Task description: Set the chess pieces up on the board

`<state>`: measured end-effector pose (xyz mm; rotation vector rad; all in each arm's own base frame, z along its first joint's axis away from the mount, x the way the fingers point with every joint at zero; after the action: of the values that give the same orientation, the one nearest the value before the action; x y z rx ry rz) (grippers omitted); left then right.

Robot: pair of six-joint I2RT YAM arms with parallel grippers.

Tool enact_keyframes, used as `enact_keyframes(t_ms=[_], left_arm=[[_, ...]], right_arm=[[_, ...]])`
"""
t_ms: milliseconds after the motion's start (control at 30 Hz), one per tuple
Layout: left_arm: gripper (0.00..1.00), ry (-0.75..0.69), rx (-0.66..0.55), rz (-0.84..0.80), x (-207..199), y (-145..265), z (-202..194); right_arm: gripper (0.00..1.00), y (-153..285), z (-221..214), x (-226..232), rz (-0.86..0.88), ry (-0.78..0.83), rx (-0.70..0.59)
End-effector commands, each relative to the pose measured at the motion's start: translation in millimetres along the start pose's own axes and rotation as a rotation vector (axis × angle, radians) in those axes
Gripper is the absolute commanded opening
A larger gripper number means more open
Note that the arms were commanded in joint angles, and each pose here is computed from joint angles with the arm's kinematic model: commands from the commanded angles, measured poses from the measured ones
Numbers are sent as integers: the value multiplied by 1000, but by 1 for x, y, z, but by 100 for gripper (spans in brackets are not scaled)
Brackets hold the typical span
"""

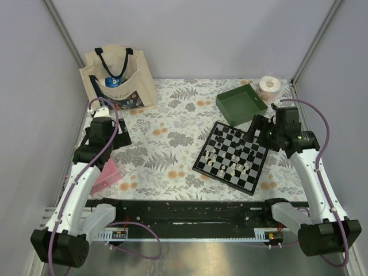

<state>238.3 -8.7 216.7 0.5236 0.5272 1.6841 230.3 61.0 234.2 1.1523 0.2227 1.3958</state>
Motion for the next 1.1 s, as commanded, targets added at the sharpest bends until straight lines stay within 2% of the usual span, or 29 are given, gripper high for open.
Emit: enact_keyframes(t_ms=[0, 133, 200, 467, 600, 700, 767, 900, 1067], left_arm=[[99, -15, -59, 40, 7, 0, 14], [99, 73, -108, -16, -2, 6, 23], [99, 76, -142, -51, -7, 2, 20], [99, 67, -140, -97, -14, 0, 20], [99, 78, -136, -114, -16, 2, 17], [99, 81, -134, -131, -18, 3, 16], [99, 84, -135, -136, -19, 4, 15], [99, 84, -128, -134, -18, 6, 15], [99, 93, -121, -124, -16, 7, 12]], right_arm=[[91, 5, 7, 4, -39, 48, -41], [93, 8, 11, 7, -29, 61, -76], [99, 9, 11, 7, -21, 79, -81], [99, -2, 2, 7, -5, 72, -20], [99, 10, 19, 1, -88, -65, -170], [99, 20, 25, 3, -58, -31, -241], [100, 23, 26, -2, -70, -73, -289], [100, 23, 21, 0, -36, -14, -263], [99, 11, 12, -17, -168, 8, -161]])
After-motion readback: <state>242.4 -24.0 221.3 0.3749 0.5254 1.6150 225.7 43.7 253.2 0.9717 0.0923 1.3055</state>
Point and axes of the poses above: each gripper's point midway between its finger pads, its own y axis back along the fingers, its own x axis along the line the jaws close on, z = x × y, the point moved 4 cm from there along y, back along the fingers, and after that the axes turned 10 degrees about -y, right-handed, at the moved point
